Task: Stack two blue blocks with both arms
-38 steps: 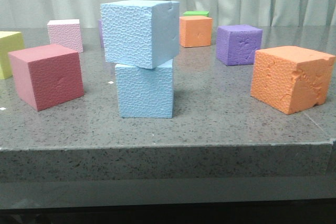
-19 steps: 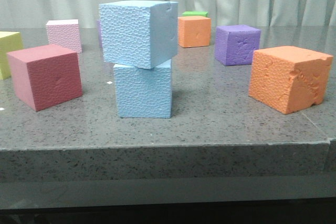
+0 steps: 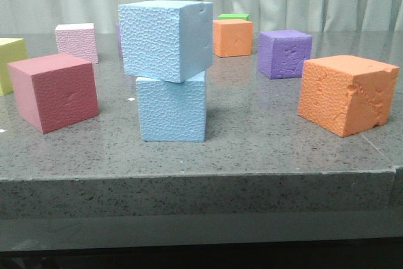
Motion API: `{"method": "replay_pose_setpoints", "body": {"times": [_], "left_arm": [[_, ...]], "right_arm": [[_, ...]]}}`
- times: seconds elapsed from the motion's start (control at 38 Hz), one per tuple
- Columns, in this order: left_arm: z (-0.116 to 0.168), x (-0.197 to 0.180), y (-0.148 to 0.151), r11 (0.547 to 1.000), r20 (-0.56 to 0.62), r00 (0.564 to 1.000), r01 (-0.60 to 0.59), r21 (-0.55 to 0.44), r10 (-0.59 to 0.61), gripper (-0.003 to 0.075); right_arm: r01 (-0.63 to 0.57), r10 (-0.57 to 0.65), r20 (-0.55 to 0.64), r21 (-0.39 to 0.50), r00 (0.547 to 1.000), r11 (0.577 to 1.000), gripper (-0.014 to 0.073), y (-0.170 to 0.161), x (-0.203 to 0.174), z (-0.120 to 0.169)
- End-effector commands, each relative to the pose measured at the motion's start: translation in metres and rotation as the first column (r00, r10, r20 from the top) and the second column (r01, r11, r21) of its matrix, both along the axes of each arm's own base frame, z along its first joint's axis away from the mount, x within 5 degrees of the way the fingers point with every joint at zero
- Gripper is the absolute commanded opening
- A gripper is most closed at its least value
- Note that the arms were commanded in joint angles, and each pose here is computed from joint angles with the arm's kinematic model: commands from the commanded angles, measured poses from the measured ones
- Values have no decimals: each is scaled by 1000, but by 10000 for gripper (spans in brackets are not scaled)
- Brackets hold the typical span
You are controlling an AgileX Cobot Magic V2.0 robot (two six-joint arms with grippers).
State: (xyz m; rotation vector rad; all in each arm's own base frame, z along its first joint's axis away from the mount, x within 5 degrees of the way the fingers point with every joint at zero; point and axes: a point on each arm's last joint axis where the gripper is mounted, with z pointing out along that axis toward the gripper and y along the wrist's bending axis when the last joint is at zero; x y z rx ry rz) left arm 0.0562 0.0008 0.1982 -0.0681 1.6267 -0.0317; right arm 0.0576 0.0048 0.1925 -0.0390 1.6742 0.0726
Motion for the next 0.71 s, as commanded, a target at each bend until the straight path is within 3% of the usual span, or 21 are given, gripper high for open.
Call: {"method": "replay_pose_setpoints", "body": {"times": [0.0, 0.21, 0.68], "left_arm": [[8, -1, 0, 1000, 97, 995, -6, -7, 6, -20], [8, -1, 0, 1000, 95, 995, -6, -7, 6, -20], [8, -1, 0, 1000, 95, 995, -6, -7, 6, -20]], "right_arm": [[11, -11, 93, -3, 996, 1000, -57, -1, -3, 5], [3, -3, 23, -7, 1000, 1000, -57, 0, -3, -1], [4, -3, 24, -7, 1000, 1000, -57, 0, -3, -1]]}}
